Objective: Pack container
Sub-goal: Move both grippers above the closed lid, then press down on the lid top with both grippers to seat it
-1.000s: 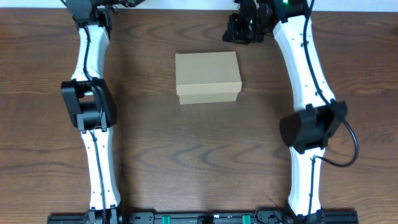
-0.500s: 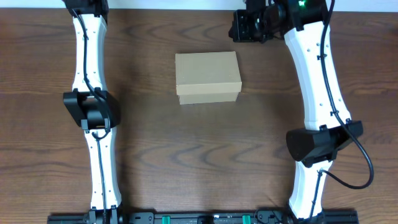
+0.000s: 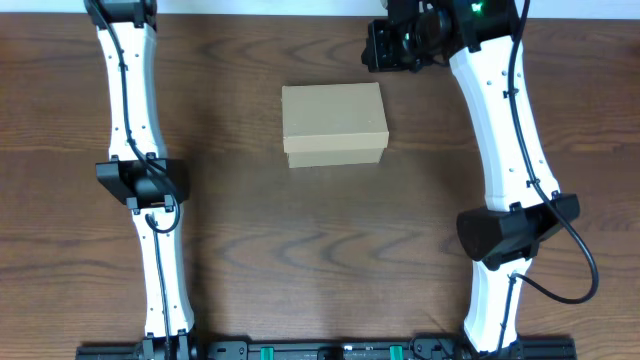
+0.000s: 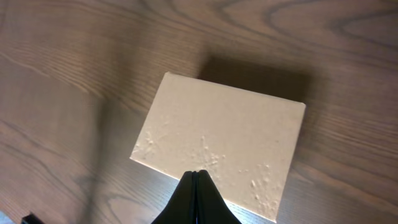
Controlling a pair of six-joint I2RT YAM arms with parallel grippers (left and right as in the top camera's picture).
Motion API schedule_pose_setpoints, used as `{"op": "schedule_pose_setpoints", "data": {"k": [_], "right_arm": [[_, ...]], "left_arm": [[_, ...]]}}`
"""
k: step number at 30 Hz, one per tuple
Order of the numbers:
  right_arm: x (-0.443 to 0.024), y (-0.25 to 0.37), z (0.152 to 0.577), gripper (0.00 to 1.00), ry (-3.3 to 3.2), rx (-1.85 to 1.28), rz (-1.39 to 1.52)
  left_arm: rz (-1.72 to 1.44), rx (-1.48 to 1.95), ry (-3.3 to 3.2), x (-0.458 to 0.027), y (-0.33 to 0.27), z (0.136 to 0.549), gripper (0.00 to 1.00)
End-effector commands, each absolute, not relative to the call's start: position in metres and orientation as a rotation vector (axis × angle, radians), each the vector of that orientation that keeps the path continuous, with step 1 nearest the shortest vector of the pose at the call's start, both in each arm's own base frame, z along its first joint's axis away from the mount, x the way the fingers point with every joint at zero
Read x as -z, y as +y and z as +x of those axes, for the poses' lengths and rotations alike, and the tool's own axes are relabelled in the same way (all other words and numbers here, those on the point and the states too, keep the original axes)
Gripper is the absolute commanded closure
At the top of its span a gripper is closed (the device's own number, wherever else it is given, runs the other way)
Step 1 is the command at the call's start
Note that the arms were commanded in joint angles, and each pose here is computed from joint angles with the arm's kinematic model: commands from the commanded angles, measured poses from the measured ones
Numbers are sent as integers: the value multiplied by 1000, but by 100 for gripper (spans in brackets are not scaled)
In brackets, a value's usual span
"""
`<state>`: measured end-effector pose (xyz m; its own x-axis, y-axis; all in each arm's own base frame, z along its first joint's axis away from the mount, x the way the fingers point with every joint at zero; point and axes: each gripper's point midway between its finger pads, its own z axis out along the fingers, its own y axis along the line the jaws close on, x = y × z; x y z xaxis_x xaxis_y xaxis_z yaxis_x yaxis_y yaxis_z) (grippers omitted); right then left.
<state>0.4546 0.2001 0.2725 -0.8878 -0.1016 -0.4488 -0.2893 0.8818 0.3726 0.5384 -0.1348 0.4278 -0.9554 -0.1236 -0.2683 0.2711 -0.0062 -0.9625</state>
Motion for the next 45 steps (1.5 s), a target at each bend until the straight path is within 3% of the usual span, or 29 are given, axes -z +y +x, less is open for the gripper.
{"op": "schedule_pose_setpoints", "data": {"k": [1,16,20,24,28,31,40,45], "right_arm": [[-284,207,448,99,2597,-614,-329],[-280,205,441,99,2633,-611,-325],[-280,206,438,99,2641,-621,-327],[-279,205,436,99,2650,-621,-321],[-279,205,437,99,2649,-620,-321],[-279,205,435,99,2656,-617,-321],[-268,183,436,99,2705,-441,-274],[-254,170,445,99,2729,-319,-245]], "left_arm": [[183,1958,1894,-442,-119,543,95],[57,1708,1757,-421,-83,595,95],[-69,1526,1827,-381,-70,619,95],[-233,1013,2042,-319,-38,629,95],[-178,503,2228,-291,-19,606,95],[-103,327,2317,-288,-24,582,94],[41,326,2645,-268,-61,489,94],[151,492,2655,-273,-107,475,95]]}}
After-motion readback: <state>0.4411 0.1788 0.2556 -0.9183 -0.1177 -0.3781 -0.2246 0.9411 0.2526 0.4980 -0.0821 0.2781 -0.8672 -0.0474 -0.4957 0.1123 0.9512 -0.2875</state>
